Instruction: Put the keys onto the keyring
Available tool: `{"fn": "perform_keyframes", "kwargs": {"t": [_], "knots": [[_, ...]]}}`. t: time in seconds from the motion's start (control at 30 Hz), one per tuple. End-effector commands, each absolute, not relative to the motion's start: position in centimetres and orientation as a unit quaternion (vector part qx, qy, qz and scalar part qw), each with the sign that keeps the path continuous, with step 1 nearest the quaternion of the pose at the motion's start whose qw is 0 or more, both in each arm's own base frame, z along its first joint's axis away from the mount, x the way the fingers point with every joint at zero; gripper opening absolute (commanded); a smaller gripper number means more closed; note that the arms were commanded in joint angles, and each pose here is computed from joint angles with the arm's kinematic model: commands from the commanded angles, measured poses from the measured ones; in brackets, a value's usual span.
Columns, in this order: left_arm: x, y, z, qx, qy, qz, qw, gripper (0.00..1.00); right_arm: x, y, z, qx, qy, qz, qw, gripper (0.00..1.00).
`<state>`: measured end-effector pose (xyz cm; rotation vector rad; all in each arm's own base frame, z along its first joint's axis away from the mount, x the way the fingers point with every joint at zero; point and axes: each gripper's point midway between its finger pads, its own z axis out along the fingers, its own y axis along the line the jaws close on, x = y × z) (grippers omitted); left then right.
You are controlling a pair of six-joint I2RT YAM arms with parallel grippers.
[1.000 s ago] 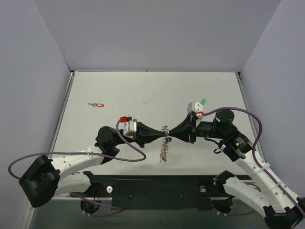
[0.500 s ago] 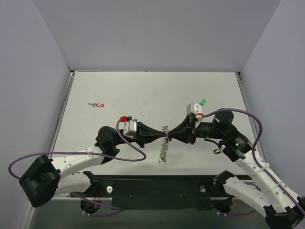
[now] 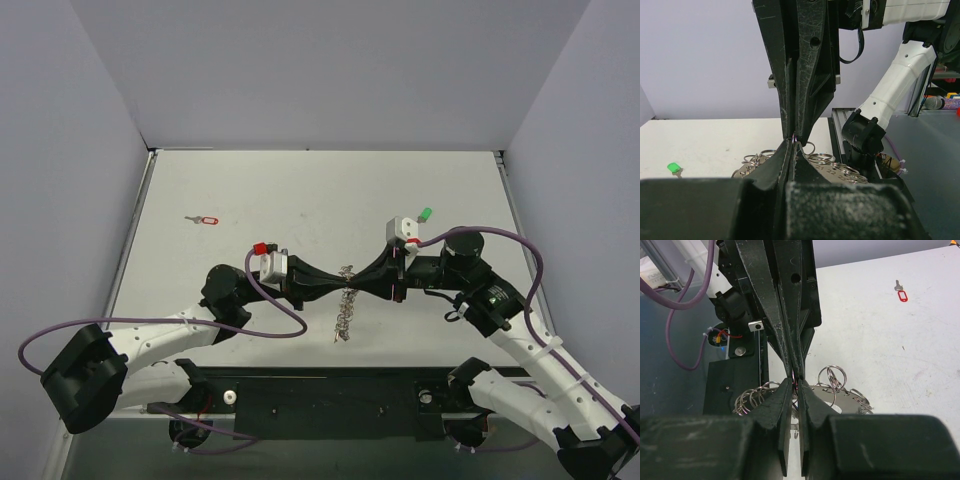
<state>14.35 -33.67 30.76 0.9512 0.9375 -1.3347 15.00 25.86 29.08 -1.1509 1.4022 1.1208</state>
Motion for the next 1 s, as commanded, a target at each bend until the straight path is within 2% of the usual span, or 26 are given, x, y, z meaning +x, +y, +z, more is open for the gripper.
{"fn": "perform_keyframes", "kwargs": {"t": [0.0,0.33,0.37,0.43,0.5,0.7,0.77,0.8,0.87,0.97], "knots": [[13.7,-33.1,33.7,0.400,0.351,-0.577,0.619,0.00,14.8,26.2,30.7,-0.486,0.545,0.463,0.503,0.00],[13.9,-33.2,33.5,0.400,0.357,-0.576,0.617,0.00,15.3,25.8,31.4,-0.467,0.553,0.459,0.515,0.00],[13.9,-33.3,33.4,0.400,0.358,-0.577,0.616,0.00,15.4,25.8,31.5,-0.461,0.557,0.461,0.515,0.13],[14.0,-33.3,33.4,0.399,0.360,-0.576,0.616,0.00,15.7,25.6,32.0,-0.455,0.556,0.459,0.523,0.30],[14.0,-33.3,33.4,0.398,0.361,-0.576,0.617,0.00,15.7,25.4,32.4,-0.455,0.552,0.458,0.528,0.36],[14.0,-33.1,33.7,0.388,0.360,-0.582,0.617,0.00,16.1,24.4,32.8,-0.450,0.554,0.445,0.541,0.37],[14.0,-33.1,34.0,0.384,0.358,-0.586,0.618,0.00,16.4,24.1,32.8,-0.445,0.559,0.436,0.547,0.34],[14.2,-33.0,34.3,0.378,0.356,-0.586,0.622,0.00,16.6,24.0,32.7,-0.442,0.564,0.433,0.547,0.28],[14.4,-32.5,35.0,0.352,0.354,-0.602,0.623,0.00,16.9,23.6,33.0,-0.436,0.572,0.424,0.551,0.23],[14.7,-32.0,35.3,0.313,0.360,-0.622,0.621,0.00,18.3,22.4,34.0,-0.395,0.615,0.399,0.554,0.27]]}}
